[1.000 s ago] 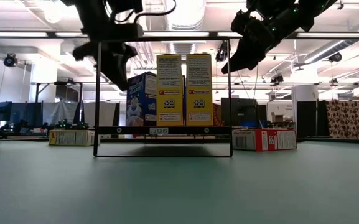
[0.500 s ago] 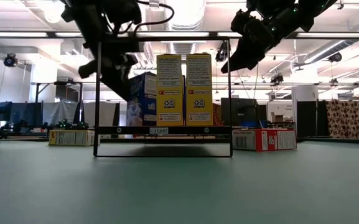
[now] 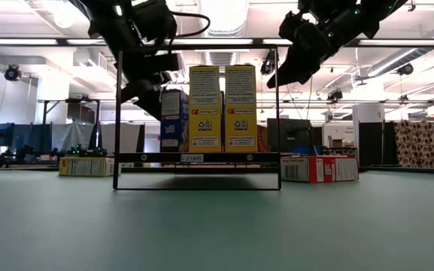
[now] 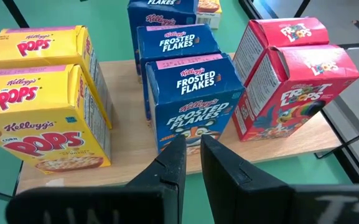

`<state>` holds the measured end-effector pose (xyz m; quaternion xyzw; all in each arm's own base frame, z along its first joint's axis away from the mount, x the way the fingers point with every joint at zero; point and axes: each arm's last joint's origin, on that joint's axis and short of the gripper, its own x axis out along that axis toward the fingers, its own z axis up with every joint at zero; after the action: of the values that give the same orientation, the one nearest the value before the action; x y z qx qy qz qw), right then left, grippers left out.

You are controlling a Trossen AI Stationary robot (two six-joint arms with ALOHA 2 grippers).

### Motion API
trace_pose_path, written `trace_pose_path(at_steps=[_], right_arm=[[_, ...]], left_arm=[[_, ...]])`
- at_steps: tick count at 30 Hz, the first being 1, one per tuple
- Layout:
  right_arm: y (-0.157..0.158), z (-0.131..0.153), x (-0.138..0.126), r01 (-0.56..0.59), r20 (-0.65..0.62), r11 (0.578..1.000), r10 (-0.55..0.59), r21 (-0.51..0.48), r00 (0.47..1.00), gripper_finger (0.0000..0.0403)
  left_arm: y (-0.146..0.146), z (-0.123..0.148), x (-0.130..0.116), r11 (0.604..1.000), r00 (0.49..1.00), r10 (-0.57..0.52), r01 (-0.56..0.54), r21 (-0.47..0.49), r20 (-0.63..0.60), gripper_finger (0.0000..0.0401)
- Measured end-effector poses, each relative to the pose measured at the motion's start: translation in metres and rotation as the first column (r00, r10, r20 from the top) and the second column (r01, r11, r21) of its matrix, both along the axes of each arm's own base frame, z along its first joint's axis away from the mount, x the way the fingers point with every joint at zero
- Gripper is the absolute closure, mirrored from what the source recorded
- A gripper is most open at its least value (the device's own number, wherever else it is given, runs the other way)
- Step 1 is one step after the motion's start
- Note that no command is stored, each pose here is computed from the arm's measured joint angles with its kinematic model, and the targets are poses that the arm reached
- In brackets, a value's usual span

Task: Stack cereal on shelf
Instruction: Put the blue cereal box on the shelf aligned with the other blue cereal box

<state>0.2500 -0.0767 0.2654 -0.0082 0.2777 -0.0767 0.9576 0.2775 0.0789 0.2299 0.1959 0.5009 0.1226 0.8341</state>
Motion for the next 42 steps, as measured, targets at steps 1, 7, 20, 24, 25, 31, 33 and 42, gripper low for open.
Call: trace_pose_path(at_steps=[1, 7, 20, 24, 25, 31, 33, 42], right_arm=[[0.0, 0.0, 0.0, 0.0, 0.0, 1.0, 0.0, 0.0, 1.0, 0.0365], [0.0, 0.0, 0.0, 0.0, 0.0, 1.0, 0.0, 0.0, 1.0, 0.0365], [0.0, 0.0, 0.0, 0.0, 0.003, 1.0, 0.0, -0.001, 1.0, 0.0365], [0.0, 0.0, 0.0, 0.0, 0.003, 1.0, 0.0, -0.001, 1.0, 0.0365], [0.0, 0.0, 0.0, 0.0, 0.003, 1.0, 0.0, -0.001, 1.0, 0.0365], [0.0, 0.0, 0.0, 0.0, 0.003, 1.0, 0.0, 0.0, 1.0, 0.0365], [0.0, 0.0, 0.0, 0.0, 0.003, 1.0, 0.0, 0.0, 1.0, 0.0365], [0.0, 0.0, 0.0, 0.0, 0.003, 1.0, 0.0, 0.0, 1.0, 0.0365]], left_arm=[[0.0, 0.0, 0.0, 1.0, 1.0, -0.003, 0.003, -0.012, 0.003, 0.0401], [-0.006, -0.004, -0.004, 0.981, 0.998, -0.062, 0.059, -0.183, -0.01, 0.0401], [-0.012, -0.005, -0.004, 0.931, 0.99, -0.135, 0.138, -0.338, 0.033, 0.0401], [-0.011, -0.003, 0.0, 0.93, 0.988, -0.129, 0.149, -0.336, 0.082, 0.0401], [-0.01, -0.002, 0.001, 0.932, 0.988, -0.122, 0.146, -0.332, 0.092, 0.0401], [-0.008, -0.002, 0.003, 0.943, 0.989, -0.107, 0.133, -0.304, 0.102, 0.0401], [-0.008, -0.002, 0.003, 0.943, 0.989, -0.104, 0.13, -0.306, 0.102, 0.0401], [-0.01, -0.004, -0.008, 0.946, 0.996, -0.086, 0.081, -0.314, -0.002, 0.0401]])
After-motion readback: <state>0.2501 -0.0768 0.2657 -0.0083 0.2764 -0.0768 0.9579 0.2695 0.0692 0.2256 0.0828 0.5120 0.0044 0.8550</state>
